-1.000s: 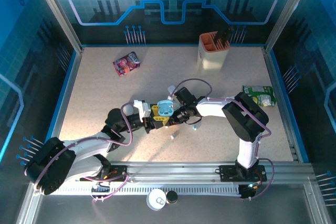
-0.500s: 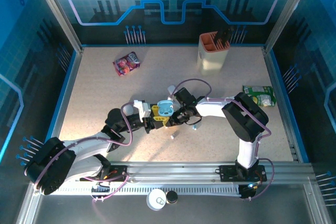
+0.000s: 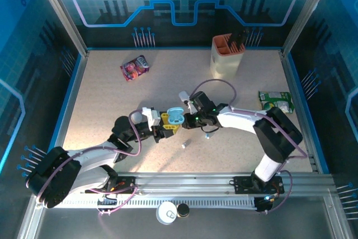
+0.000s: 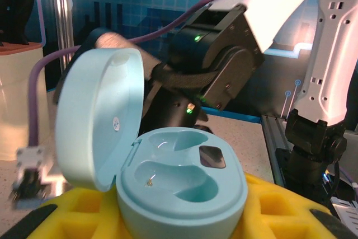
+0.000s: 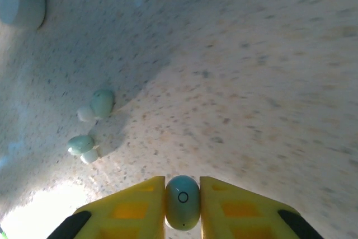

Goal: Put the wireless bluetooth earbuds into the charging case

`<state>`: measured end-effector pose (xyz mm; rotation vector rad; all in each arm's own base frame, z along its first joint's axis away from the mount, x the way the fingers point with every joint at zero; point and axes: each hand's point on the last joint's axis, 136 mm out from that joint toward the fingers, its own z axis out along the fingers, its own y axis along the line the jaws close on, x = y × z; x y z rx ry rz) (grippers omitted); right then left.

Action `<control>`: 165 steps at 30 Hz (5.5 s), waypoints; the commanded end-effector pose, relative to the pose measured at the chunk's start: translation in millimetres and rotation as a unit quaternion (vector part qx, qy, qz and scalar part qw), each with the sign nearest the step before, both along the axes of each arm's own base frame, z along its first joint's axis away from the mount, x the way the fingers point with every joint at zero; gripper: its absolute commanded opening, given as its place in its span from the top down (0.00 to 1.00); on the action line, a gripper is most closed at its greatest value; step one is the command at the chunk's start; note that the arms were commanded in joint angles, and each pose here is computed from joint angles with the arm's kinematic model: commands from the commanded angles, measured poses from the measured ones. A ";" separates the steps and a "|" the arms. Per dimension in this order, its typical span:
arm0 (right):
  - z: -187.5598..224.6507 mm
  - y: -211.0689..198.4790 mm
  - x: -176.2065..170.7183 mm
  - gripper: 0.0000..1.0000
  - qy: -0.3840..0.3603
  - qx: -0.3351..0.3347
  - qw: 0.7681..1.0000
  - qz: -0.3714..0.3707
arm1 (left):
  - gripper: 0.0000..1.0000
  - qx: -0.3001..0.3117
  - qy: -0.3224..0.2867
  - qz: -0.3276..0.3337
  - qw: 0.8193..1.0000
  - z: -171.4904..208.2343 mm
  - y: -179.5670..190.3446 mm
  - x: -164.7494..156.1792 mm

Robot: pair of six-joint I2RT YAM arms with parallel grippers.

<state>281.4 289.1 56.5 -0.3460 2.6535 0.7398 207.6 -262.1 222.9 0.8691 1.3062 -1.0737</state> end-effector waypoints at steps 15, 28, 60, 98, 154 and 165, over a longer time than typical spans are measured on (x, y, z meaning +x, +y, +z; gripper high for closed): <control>14.8 -108.5 23.6 0.85 -0.052 -0.161 0.953 -0.251 | 0.66 0.015 -0.015 0.013 1.000 -8.2 4.3 2.3; 46.1 -117.3 22.3 0.85 -0.084 -0.149 0.948 -0.270 | 0.66 0.019 -0.004 0.021 1.000 -18.3 1.4 11.2; 104.4 -92.8 5.9 0.84 -0.148 -0.058 0.964 -0.212 | 0.67 0.044 -0.015 0.084 0.995 -34.2 3.5 40.8; 172.4 55.3 -27.8 0.83 -0.183 0.061 0.980 -0.046 | 0.67 0.034 -0.039 0.129 0.990 -23.1 5.9 62.3; -22.4 -84.0 -44.6 0.54 0.039 -0.046 0.994 -0.092 | 0.66 0.049 -0.055 0.106 0.992 -28.2 10.4 40.8; -28.6 -68.3 -37.9 0.56 0.036 -0.050 0.996 -0.066 | 0.65 0.051 -0.052 0.106 0.992 -32.6 10.2 41.7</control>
